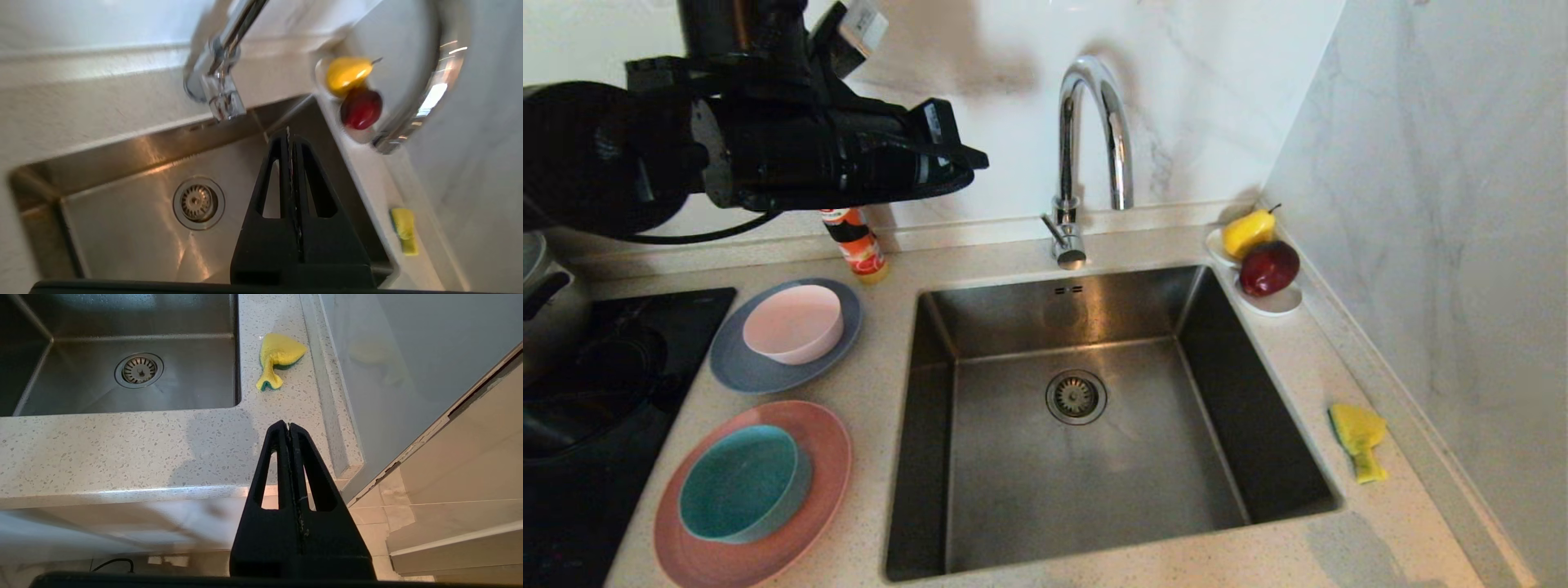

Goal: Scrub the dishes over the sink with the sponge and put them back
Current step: Turn on the faucet

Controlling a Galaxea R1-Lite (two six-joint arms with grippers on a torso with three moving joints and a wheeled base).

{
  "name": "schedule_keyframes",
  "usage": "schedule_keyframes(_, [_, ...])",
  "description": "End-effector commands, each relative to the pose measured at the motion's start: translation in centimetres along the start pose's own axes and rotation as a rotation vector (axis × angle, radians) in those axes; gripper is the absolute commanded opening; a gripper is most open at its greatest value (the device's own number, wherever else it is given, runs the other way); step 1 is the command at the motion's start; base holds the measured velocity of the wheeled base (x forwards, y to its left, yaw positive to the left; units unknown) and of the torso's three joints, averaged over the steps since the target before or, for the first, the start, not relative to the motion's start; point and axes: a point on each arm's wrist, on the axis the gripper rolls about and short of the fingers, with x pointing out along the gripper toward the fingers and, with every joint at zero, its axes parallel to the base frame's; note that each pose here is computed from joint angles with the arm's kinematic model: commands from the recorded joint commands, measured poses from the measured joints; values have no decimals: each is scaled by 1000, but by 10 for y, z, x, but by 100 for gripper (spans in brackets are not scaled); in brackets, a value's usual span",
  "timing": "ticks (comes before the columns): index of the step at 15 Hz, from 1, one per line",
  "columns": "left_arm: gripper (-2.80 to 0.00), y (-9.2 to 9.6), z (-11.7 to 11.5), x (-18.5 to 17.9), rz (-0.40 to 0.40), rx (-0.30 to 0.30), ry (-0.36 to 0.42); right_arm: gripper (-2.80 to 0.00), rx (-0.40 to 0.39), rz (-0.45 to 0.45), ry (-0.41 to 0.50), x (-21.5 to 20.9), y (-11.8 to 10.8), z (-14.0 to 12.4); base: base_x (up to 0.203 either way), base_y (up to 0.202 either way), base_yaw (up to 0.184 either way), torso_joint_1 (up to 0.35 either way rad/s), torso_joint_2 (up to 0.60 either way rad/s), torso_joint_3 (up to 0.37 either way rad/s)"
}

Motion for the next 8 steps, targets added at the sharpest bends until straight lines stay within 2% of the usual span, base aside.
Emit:
schedule_keyframes(1, [-280, 11, -20, 29, 16, -14, 56, -280, 0, 0, 0, 0, 0, 0, 0, 0, 0, 0, 0, 0])
schedule_keyframes(4, [-280, 22, -35, 61, 0, -56, 8, -280, 0, 0, -1, 0, 0, 0, 0, 0, 0, 0, 0, 0])
schedule_keyframes(8, [-280, 29, -47, 88, -32, -80, 16, -280, 0, 0, 1, 0, 0, 0, 0, 0, 0, 0, 0, 0])
